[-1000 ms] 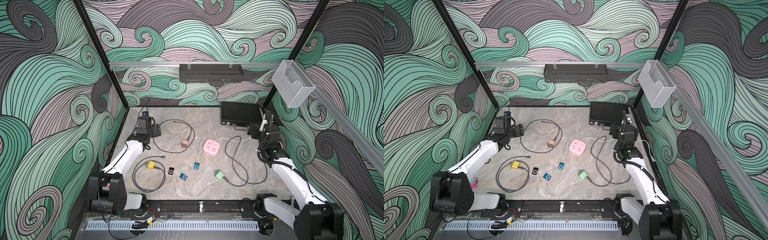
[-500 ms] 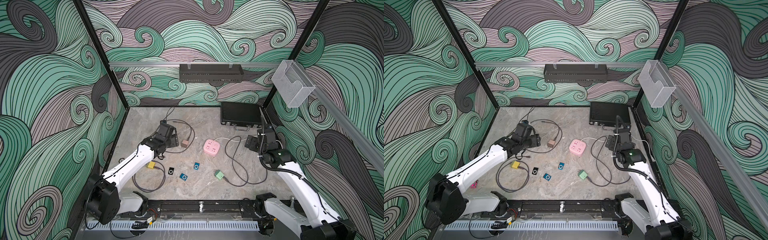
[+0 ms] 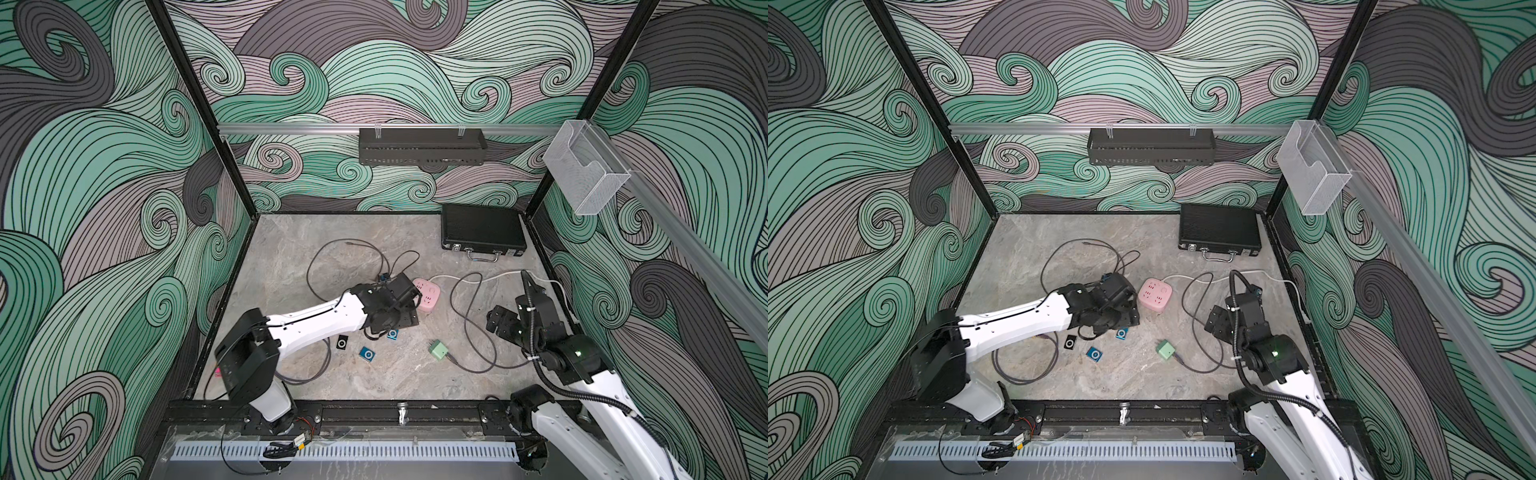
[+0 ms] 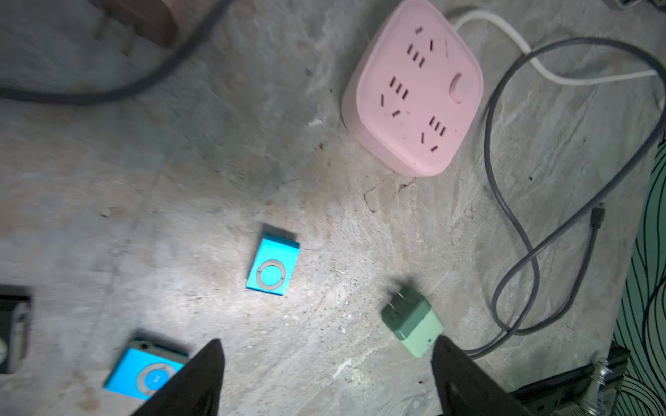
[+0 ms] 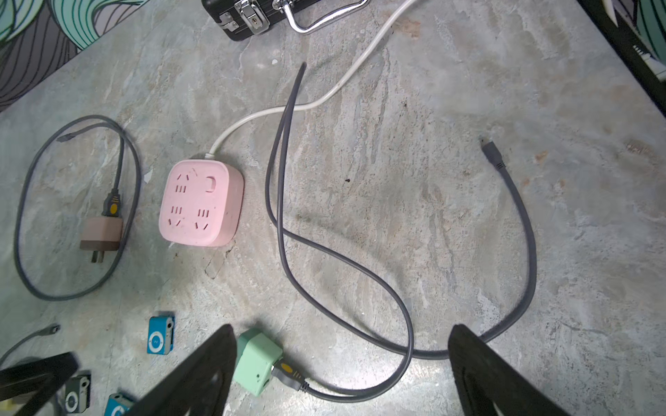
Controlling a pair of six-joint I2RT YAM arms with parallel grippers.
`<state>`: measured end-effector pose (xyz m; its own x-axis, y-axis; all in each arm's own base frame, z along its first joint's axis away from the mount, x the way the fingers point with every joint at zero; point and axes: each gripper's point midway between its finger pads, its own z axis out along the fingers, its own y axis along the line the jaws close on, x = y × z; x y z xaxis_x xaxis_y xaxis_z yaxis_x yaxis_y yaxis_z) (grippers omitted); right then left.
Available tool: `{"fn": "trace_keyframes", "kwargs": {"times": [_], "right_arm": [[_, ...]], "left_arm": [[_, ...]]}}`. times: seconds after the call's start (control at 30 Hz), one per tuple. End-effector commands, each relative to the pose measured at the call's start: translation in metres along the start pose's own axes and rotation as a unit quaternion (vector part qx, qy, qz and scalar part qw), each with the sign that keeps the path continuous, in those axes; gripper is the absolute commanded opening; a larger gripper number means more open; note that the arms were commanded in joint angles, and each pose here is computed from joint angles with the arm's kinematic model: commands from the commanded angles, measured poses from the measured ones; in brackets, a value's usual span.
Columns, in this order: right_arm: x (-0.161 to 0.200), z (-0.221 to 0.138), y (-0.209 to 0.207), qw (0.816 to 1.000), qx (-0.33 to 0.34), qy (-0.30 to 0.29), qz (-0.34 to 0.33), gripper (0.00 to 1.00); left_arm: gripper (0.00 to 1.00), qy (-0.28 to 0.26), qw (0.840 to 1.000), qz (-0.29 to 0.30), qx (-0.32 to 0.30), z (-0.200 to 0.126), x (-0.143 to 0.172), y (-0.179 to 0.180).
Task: Charge mp3
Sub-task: Pick up the plug from the center of the board.
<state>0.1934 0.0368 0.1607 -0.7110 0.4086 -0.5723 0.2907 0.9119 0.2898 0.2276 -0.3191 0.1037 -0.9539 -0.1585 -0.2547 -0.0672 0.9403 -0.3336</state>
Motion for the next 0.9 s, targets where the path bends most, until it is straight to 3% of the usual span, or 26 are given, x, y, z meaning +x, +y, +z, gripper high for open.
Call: {"fn": "trace_keyframes", "kwargs": {"times": [0.0, 0.2, 0.87], "right_arm": [[0.015, -0.008, -0.001, 0.999, -0.023, 0.019, 0.011, 0.91], [0.018, -0.019, -0.008, 1.000, -0.025, 0.006, 0.002, 0.90], [0.012, -0.009, -0.003, 0.998, -0.046, -0.026, 0.023, 0.83]], "left_arm": [[0.89, 0.032, 0.999, -0.009, -0.002, 0.007, 0.017, -0.032], [0.91, 0.078, 0.996, 0.007, -0.032, 0.036, 0.038, -0.060], [0.88, 0.190, 0.978, -0.068, -0.058, 0.071, 0.093, -0.061]]}}
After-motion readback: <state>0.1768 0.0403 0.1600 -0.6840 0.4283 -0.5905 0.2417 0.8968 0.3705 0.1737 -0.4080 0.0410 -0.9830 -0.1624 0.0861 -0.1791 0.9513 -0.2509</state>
